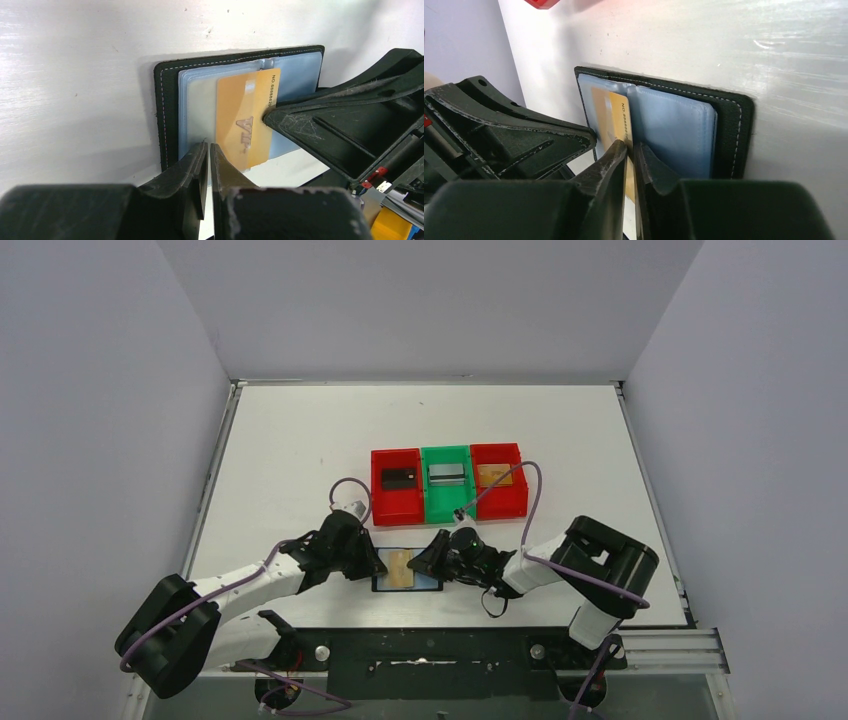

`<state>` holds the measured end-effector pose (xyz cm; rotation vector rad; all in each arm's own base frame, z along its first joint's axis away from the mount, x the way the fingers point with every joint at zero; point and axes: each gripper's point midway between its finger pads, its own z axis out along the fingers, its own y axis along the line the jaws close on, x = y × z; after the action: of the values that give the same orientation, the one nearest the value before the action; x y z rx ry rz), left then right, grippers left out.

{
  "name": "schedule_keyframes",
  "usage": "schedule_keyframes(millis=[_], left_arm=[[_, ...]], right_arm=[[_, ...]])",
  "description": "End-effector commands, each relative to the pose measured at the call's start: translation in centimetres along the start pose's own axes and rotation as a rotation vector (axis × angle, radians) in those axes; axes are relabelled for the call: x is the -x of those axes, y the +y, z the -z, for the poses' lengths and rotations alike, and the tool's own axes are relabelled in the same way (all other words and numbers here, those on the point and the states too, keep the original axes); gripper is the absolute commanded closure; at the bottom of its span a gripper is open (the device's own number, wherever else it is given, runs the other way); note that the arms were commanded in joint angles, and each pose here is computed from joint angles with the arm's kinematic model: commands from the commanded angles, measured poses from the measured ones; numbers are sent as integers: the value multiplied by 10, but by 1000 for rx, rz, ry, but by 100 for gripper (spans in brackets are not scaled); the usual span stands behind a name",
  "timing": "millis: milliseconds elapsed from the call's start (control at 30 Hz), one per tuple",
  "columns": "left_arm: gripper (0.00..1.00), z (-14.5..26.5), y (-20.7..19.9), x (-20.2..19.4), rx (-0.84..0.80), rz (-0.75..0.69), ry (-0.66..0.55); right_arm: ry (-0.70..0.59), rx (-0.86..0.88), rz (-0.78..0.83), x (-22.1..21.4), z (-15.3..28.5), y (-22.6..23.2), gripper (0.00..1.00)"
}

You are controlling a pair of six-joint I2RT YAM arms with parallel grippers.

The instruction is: Take the credit cards out of the card holder

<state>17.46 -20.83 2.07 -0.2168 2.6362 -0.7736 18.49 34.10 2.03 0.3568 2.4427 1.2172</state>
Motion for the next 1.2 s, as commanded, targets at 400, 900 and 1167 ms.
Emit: schedule_keyframes(millis=[400, 900, 1167], left_arm=[[92, 4, 17, -3, 77, -3, -11], [71, 22, -10, 22, 33, -20, -80], [56, 53, -18, 53, 48, -83, -200]], right_arm=[[-130, -116, 147, 31, 32, -3, 100], [-233, 80, 226, 48, 65, 47, 100], [-281, 144, 279, 50, 73, 64, 100]])
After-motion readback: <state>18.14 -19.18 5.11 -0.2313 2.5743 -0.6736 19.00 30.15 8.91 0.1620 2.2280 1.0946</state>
